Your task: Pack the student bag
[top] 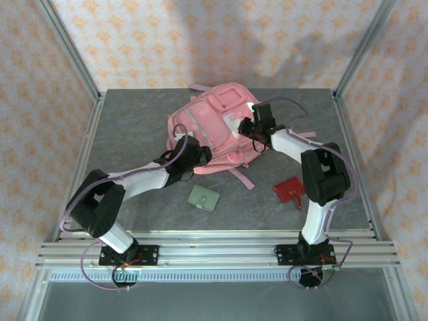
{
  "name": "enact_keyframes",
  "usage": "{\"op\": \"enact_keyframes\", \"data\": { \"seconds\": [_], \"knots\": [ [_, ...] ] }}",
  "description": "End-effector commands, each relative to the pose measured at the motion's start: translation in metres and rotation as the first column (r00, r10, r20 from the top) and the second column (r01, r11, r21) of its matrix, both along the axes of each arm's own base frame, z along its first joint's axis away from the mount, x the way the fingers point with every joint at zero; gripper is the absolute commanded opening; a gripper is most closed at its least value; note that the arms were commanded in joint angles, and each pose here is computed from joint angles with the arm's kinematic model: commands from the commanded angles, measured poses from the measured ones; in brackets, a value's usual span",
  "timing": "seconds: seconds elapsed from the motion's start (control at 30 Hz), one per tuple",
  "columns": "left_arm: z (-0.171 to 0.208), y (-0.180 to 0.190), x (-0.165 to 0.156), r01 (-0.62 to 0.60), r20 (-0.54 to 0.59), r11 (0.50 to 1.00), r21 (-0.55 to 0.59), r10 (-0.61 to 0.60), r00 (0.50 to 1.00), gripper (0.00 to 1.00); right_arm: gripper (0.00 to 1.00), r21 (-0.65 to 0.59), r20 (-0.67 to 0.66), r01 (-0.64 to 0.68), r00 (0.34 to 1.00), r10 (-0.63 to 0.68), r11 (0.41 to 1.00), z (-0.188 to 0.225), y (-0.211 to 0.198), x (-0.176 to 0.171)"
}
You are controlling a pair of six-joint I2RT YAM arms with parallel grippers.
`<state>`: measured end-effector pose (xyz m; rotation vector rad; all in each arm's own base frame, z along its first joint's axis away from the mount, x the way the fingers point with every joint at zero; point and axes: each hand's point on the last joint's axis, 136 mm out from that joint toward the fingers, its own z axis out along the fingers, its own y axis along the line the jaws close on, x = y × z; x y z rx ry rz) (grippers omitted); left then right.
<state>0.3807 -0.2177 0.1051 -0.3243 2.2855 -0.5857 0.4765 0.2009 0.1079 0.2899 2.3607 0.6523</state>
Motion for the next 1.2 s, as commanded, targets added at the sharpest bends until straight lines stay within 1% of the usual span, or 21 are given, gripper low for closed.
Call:
{"op": "enact_keyframes", "data": {
  "seconds": [0.0,0.13,0.23,0.27,0.33,0.4,0.47,0.5,0.53,0.63,0.77,0.97,1.0,1.03,1.07,1.13,1.17],
  "knots": [
    [0.013,0.017,0.023,-0.066,0.071,0.994,0.088,0.060,0.996,0.46,0.13,-0.007,-0.175,-0.035,0.984,0.033,0.999,-0.045,0.006,-0.051],
    [0.015,0.040,0.040,-0.105,0.076,0.987,0.122,0.097,0.992,0.46,0.13,0.009,-0.185,-0.054,0.981,0.054,0.999,-0.045,0.012,-0.072],
    [0.021,0.053,0.047,-0.132,0.095,0.981,0.144,0.119,0.988,0.46,0.15,0.018,-0.151,-0.077,0.985,0.079,0.997,-0.027,0.020,-0.076],
    [0.022,0.057,0.048,-0.143,0.097,0.979,0.147,0.129,0.987,0.46,0.17,0.021,-0.134,-0.085,0.987,0.087,0.996,-0.018,0.023,-0.075],
    [0.024,0.060,0.047,-0.133,0.102,0.976,0.172,0.117,0.988,0.46,0.26,0.022,-0.096,-0.091,0.991,0.092,0.996,0.001,0.028,-0.070],
    [0.026,0.061,0.044,-0.130,0.100,0.977,0.167,0.114,0.988,0.46,0.34,0.033,-0.062,-0.106,0.992,0.108,0.994,0.017,0.035,-0.065],
    [0.028,0.057,0.038,-0.117,0.101,0.984,0.136,0.104,0.989,0.46,0.36,0.048,-0.054,-0.125,0.990,0.128,0.991,0.023,0.041,-0.060],
    [0.028,0.055,0.034,-0.105,0.103,0.986,0.126,0.092,0.990,0.46,0.36,0.055,-0.058,-0.138,0.988,0.141,0.989,0.023,0.046,-0.058],
    [0.028,0.053,0.030,-0.112,0.099,0.990,0.091,0.103,0.990,0.47,0.36,0.060,-0.065,-0.147,0.986,0.151,0.987,0.021,0.049,-0.056],
    [0.028,0.043,0.019,-0.095,0.103,0.994,0.060,0.089,0.991,0.47,0.37,0.070,-0.082,-0.166,0.982,0.171,0.984,0.014,0.058,-0.048],
    [0.017,0.034,0.011,-0.079,0.081,0.995,0.056,0.074,0.994,0.47,0.37,0.084,-0.097,-0.179,0.978,0.187,0.980,0.007,0.069,-0.036],
    [0.009,0.032,0.011,-0.074,0.068,0.996,0.052,0.071,0.995,0.47,0.37,0.072,-0.149,-0.182,0.970,0.191,0.981,-0.009,0.078,-0.024],
    [0.008,0.032,0.011,-0.075,0.067,0.996,0.054,0.071,0.995,0.47,0.34,0.068,-0.158,-0.182,0.969,0.191,0.981,-0.014,0.078,-0.023],
    [0.009,0.032,0.012,-0.075,0.067,0.996,0.056,0.072,0.995,0.47,0.30,0.067,-0.166,-0.181,0.968,0.190,0.981,-0.017,0.079,-0.022],
    [0.008,0.032,0.012,-0.074,0.066,0.996,0.056,0.070,0.995,0.47,0.23,0.067,-0.175,-0.184,0.966,0.193,0.981,-0.019,0.080,-0.022],
    [0.010,0.031,0.011,-0.070,0.068,0.996,0.048,0.067,0.995,0.47,0.06,0.070,-0.185,-0.184,0.963,0.194,0.980,-0.022,0.081,-0.021],
    [0.013,0.030,0.011,-0.067,0.074,0.997,0.042,0.064,0.995,0.47,0.00,0.075,-0.181,-0.186,0.964,0.197,0.980,-0.020,0.082,-0.021]
  ]
}}
